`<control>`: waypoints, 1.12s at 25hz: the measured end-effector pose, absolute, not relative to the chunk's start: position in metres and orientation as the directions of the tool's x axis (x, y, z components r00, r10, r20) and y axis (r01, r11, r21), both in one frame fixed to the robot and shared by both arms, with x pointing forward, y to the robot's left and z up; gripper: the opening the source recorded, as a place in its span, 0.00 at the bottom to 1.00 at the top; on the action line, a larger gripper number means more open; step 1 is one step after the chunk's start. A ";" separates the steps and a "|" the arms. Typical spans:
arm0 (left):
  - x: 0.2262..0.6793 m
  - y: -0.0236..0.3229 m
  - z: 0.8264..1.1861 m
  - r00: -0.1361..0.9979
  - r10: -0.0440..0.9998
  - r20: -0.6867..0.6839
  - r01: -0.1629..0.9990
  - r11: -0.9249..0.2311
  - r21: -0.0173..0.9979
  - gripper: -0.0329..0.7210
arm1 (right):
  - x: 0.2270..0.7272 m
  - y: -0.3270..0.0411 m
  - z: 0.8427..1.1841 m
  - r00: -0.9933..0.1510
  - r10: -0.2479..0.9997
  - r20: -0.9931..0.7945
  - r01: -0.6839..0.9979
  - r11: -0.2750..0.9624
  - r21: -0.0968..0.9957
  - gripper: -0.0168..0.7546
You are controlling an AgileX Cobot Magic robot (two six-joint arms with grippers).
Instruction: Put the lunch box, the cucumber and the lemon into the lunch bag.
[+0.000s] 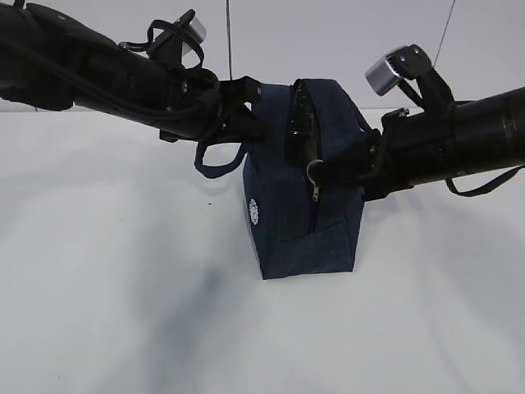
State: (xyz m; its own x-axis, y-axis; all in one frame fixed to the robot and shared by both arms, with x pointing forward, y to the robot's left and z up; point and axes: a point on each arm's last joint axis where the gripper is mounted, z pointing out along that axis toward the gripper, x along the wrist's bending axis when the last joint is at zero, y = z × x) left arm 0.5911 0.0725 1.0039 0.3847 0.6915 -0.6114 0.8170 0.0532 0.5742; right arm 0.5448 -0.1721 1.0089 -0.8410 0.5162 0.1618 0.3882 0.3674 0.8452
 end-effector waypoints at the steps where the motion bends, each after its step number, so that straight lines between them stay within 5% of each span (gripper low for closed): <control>1: 0.591 0.072 1.004 0.384 0.691 -0.612 0.817 0.054 0.574 0.04 | 0.545 -0.172 1.009 -0.836 0.522 0.169 0.394 0.357 0.847 0.03; 28: 0.592 0.071 1.007 0.335 0.664 -0.669 0.833 0.124 0.540 0.04 | 0.551 -0.176 1.031 -0.640 0.660 0.395 0.565 0.055 0.823 0.03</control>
State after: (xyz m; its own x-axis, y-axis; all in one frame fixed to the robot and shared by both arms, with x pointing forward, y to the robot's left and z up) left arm 0.5921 0.0708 1.0069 0.3349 0.6636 -0.6690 0.8326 0.1241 0.5398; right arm 0.5506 -0.1761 1.0308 -0.6397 0.6595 0.3947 0.5650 0.0553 0.8233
